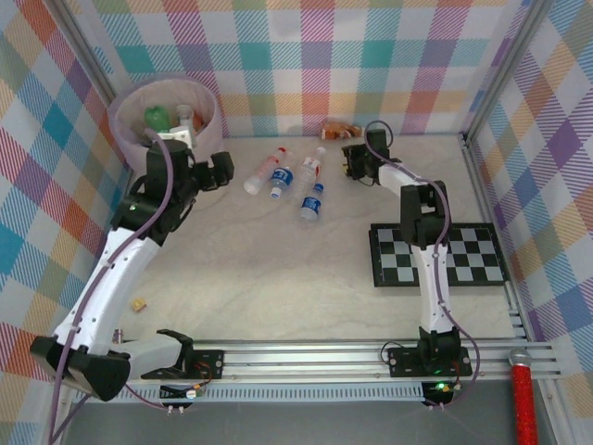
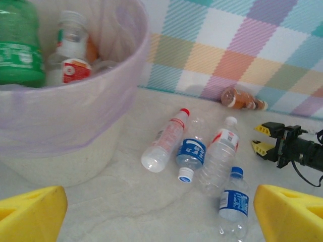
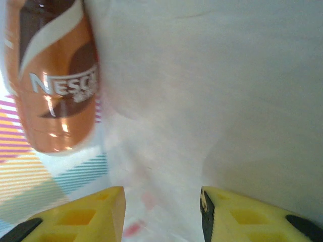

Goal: Put the plastic bottles in the bin

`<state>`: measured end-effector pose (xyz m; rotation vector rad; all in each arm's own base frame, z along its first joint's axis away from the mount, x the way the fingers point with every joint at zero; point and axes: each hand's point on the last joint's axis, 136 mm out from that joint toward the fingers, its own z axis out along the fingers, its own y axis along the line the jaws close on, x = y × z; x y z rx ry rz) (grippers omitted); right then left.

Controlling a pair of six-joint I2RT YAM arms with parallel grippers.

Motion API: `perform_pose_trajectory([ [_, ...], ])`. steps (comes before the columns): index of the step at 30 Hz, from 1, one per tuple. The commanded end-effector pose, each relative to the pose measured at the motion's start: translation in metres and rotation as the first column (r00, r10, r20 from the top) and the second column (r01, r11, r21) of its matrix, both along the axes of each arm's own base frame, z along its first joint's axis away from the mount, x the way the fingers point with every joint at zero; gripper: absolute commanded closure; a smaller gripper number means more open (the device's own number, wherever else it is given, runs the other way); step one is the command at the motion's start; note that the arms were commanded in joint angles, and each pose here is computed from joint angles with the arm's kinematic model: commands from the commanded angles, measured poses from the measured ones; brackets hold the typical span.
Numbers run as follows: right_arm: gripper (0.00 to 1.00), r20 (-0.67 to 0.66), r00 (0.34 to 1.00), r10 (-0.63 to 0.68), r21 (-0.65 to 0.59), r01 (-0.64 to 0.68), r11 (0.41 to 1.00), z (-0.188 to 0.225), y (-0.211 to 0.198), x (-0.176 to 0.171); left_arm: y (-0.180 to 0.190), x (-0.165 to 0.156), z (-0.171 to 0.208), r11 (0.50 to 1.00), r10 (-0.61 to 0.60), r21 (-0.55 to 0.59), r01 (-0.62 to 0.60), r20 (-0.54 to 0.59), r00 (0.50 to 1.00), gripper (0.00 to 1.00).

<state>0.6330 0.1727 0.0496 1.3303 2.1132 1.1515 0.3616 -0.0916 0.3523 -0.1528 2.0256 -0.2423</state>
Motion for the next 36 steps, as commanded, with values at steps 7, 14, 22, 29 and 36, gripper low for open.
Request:
perform_pose_trajectory([
  [7,0.55,0.158,0.957,0.243,-0.465,-0.145,0.873,0.079,-0.028,0.013,-0.075,0.024,0.001,0.981,-0.173,0.089,0.174,-0.026,0.985,0.06],
  [14,0.54,0.232,0.894,0.383,-0.670,-0.138,0.729,0.081,-0.020,0.064,-0.096,0.027,-0.002,0.973,-0.212,0.090,0.214,-0.027,0.977,0.06],
  [22,0.44,0.411,0.835,0.366,-0.520,-0.116,0.846,0.066,0.018,0.090,-0.108,0.035,-0.015,0.971,-0.227,0.065,0.229,-0.045,0.973,0.06],
  [29,0.39,0.307,0.894,0.327,-0.554,-0.112,0.825,0.027,0.010,0.086,-0.126,0.057,-0.031,0.970,-0.231,0.055,0.235,-0.068,0.971,0.06],
  [36,0.36,0.332,0.875,0.354,-0.463,-0.176,0.869,0.016,0.030,0.083,-0.149,0.100,-0.054,0.969,-0.227,0.079,0.234,-0.097,0.969,0.06],
])
